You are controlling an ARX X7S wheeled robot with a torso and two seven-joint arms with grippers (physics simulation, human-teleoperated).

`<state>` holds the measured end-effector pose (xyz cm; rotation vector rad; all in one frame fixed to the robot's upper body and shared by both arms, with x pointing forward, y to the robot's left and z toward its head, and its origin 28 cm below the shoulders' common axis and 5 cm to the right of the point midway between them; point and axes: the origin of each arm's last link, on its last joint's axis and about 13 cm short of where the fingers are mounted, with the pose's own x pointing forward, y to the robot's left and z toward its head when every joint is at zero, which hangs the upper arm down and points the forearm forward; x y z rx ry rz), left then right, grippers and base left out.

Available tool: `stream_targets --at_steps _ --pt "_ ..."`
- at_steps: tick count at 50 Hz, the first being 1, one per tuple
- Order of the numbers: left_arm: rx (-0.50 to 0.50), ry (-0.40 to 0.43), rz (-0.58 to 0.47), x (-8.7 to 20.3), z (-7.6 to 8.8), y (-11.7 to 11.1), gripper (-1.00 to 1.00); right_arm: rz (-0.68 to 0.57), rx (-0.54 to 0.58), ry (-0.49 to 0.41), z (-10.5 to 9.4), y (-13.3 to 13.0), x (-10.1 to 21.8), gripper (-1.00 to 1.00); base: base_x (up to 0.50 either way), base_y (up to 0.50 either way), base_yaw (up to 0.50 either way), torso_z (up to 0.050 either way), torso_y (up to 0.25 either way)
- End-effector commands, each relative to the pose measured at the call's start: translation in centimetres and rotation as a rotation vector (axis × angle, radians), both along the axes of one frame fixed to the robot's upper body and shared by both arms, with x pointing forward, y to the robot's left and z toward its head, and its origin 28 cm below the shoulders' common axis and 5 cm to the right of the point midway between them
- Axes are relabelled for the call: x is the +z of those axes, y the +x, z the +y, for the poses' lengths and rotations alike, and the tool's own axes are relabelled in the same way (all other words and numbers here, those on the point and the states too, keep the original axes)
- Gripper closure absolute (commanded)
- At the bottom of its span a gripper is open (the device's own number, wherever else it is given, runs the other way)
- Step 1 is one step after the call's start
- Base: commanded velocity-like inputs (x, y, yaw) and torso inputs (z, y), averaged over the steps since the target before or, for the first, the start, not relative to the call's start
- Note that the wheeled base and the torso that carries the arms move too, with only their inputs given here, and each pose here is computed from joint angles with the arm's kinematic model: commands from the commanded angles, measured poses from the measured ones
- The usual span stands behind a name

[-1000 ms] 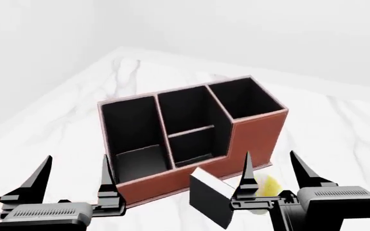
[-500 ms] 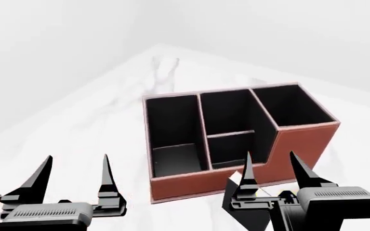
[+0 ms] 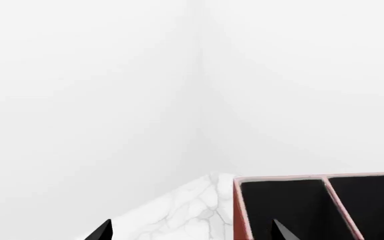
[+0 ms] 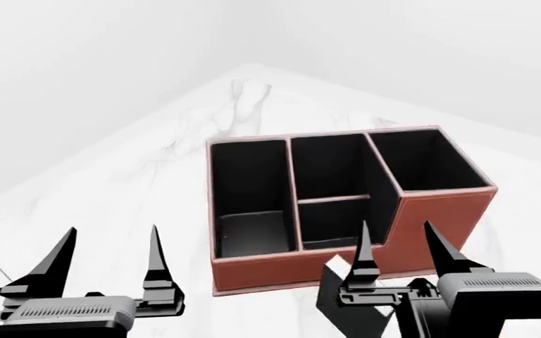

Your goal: Pick up the book and place it in the right compartment of the caddy.

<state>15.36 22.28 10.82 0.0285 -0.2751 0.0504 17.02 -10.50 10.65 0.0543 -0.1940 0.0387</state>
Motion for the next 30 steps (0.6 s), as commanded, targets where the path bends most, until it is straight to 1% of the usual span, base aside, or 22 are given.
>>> stream_targets --at_steps 1,6,19,24,25,30 --pt "-0.003 -0.002 0.000 0.00 -0.05 -0.01 -1.00 0.000 0.004 0.004 -0.04 0.01 0.07 -1.00 0.27 -0.42 0.00 0.000 0.000" --pt "-0.003 -0.002 0.001 -0.02 -0.06 0.01 -1.00 0.000 0.005 -0.001 0.00 0.04 0.06 -1.00 0.27 -0.41 0.00 0.000 0.000" --pt "-0.003 -0.002 0.000 0.00 -0.06 -0.05 -1.00 0.005 0.008 0.000 0.06 -0.05 -0.03 -1.00 0.00 0.00 0.00 0.000 0.000" --pt "-0.002 -0.002 0.001 -0.03 -0.06 -0.02 -1.00 0.000 0.008 -0.002 0.07 -0.08 -0.02 -1.00 0.41 0.27 0.00 0.000 0.000" --pt "-0.002 -0.002 0.001 -0.02 -0.06 -0.03 -1.00 -0.019 0.011 0.008 0.06 -0.12 -0.02 -1.00 0.00 0.00 0.00 0.000 0.000" --pt "-0.003 -0.002 0.001 -0.03 -0.07 -0.02 -1.00 -0.008 0.009 -0.001 0.07 -0.13 -0.02 -1.00 0.00 0.00 0.00 0.000 0.000"
